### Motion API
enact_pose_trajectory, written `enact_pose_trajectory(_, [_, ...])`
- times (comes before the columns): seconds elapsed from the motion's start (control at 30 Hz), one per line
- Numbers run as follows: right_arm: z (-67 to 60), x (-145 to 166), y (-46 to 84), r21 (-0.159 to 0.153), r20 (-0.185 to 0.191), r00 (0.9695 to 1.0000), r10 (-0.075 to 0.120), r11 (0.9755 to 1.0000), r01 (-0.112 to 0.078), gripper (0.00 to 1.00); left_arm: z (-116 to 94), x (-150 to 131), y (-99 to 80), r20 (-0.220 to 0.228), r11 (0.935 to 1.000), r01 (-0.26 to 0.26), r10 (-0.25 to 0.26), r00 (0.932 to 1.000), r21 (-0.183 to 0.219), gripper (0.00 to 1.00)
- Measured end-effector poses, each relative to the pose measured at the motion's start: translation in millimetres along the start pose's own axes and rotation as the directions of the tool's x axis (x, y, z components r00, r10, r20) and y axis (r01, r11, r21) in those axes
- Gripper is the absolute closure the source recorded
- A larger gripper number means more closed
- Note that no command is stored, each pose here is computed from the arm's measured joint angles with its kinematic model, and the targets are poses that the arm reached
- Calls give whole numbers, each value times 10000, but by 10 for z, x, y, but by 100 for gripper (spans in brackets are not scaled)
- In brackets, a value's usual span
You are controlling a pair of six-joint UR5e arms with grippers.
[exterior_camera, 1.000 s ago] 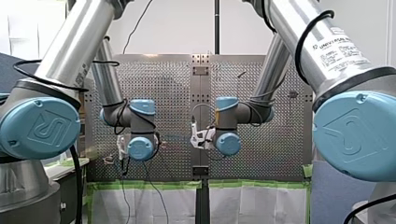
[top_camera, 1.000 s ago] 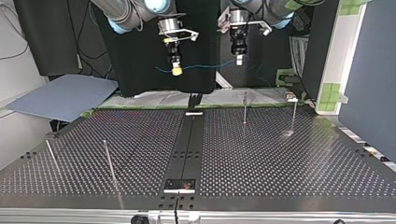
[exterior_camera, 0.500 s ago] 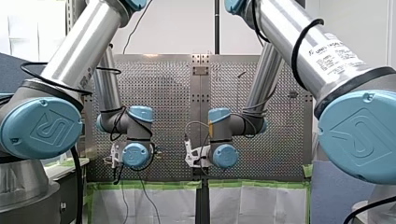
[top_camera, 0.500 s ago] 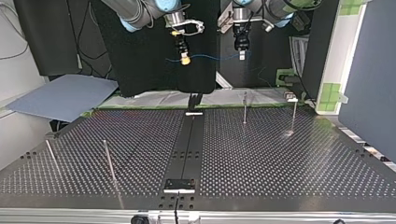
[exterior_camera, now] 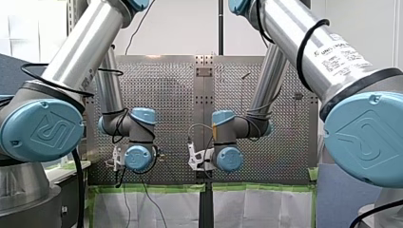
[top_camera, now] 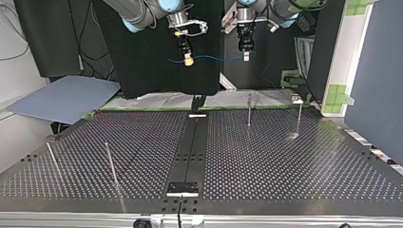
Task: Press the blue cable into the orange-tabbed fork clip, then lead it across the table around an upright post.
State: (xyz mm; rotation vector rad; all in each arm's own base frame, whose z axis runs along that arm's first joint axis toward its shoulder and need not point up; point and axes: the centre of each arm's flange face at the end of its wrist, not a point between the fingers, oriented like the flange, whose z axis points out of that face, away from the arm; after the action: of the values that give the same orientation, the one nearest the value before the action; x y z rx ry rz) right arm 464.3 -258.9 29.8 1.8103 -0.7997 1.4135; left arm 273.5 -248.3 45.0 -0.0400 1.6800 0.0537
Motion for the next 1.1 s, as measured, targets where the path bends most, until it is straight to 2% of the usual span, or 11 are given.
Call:
enact_pose_trajectory(0.6, [0,0,1,-2,3,10000,1,10000,-1,100,-1,-10,13,25,10000,20,-20,10000,1,100])
enact_pose_trajectory(0.67, [-1,11,34,-100,40,10000,55,9999,-54,100,0,-35,43,97,10000,98,-98,9999,7,100])
enact_pose_trajectory(0.73, [26,61,103,-318,41,9998,188,9993,-187,100,-5,-60,81,132,9999,170,-170,9998,11,100])
enact_pose_trajectory(0.83, [69,162,260,-804,59,9988,480,9956,-474,100,-38,-90,169,29,9995,301,-301,9995,13,100])
enact_pose_trajectory(0.87, [84,204,329,-1013,63,9982,603,9931,-594,100,-62,-99,201,-45,9993,362,-362,9993,39,100])
enact_pose_trajectory(0.97, [122,321,496,-1360,26,9955,946,9863,-934,100,-160,-117,273,-294,9986,520,-515,9982,137,100])
enact_pose_trajectory(1.07, [149,445,595,-1397,-151,9917,1273,9819,-1282,100,-268,-128,345,-536,9977,663,-655,9964,128,100])
enact_pose_trajectory(1.1, [154,487,609,-1357,-233,9904,1361,9811,-1380,100,-299,-132,366,-598,9974,710,-702,9957,112,100])
